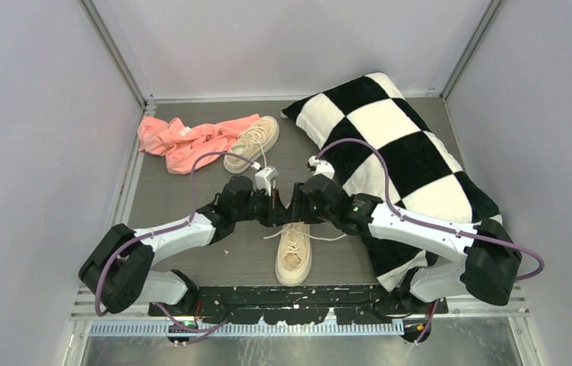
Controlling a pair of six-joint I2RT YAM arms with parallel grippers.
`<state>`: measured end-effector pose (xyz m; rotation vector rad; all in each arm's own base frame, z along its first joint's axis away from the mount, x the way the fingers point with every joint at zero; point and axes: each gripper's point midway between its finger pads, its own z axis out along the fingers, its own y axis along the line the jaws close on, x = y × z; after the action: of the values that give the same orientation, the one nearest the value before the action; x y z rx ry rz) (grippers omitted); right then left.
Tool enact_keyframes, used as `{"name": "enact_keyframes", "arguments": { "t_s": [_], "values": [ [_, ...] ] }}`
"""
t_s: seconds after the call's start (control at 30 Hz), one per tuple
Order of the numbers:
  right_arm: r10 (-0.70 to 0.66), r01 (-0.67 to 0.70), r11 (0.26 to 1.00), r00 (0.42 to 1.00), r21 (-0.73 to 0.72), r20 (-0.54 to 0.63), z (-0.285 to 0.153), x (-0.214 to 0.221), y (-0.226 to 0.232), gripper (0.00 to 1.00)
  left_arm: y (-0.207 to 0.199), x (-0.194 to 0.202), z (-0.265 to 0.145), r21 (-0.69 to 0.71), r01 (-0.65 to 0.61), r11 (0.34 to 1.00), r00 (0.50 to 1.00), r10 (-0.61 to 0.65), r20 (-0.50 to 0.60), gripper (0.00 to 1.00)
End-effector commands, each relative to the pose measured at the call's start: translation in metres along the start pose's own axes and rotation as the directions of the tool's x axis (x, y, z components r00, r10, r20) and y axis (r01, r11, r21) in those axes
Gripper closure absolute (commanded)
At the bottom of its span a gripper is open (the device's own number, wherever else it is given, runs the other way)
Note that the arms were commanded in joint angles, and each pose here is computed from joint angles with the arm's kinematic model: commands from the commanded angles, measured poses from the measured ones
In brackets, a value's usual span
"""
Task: Tie the shoes
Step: Fold the shoelace.
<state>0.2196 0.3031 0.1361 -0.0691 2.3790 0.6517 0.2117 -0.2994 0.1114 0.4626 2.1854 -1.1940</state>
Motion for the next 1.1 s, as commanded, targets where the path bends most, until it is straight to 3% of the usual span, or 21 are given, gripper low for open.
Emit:
{"name": "enact_keyframes", "arguments": {
  "t_s": [0.0, 0.17, 0.7, 0.9, 1.07],
  "values": [
    [0.114, -0.108, 0.993, 0.982, -0.050, 0.151, -0.012, -0.040, 0.008, 0.46, -0.017, -0.005, 0.002, 0.089, -0.044, 0.995, 0.999, 0.043, 0.010, 0.99],
    [0.162, -0.152, 0.986, 0.967, -0.062, 0.199, -0.017, -0.047, -0.001, 0.47, -0.017, -0.004, 0.003, 0.097, -0.049, 0.994, 0.999, 0.048, 0.011, 1.00],
    [0.139, -0.136, 0.988, 0.989, -0.078, 0.040, 0.008, -0.017, 0.009, 0.47, -0.018, -0.006, 0.005, 0.097, -0.064, 0.993, 0.998, 0.064, 0.004, 0.99],
    [0.143, -0.140, 0.987, 0.989, -0.073, 0.037, 0.009, -0.012, 0.004, 0.56, -0.020, -0.008, 0.008, 0.107, -0.067, 0.992, 0.998, 0.067, 0.003, 1.00],
    [0.144, -0.141, 0.988, 0.989, -0.069, 0.040, 0.010, -0.012, 0.002, 0.72, -0.018, -0.008, 0.008, 0.101, -0.059, 0.993, 0.998, 0.059, 0.001, 0.99]
  ]
}}
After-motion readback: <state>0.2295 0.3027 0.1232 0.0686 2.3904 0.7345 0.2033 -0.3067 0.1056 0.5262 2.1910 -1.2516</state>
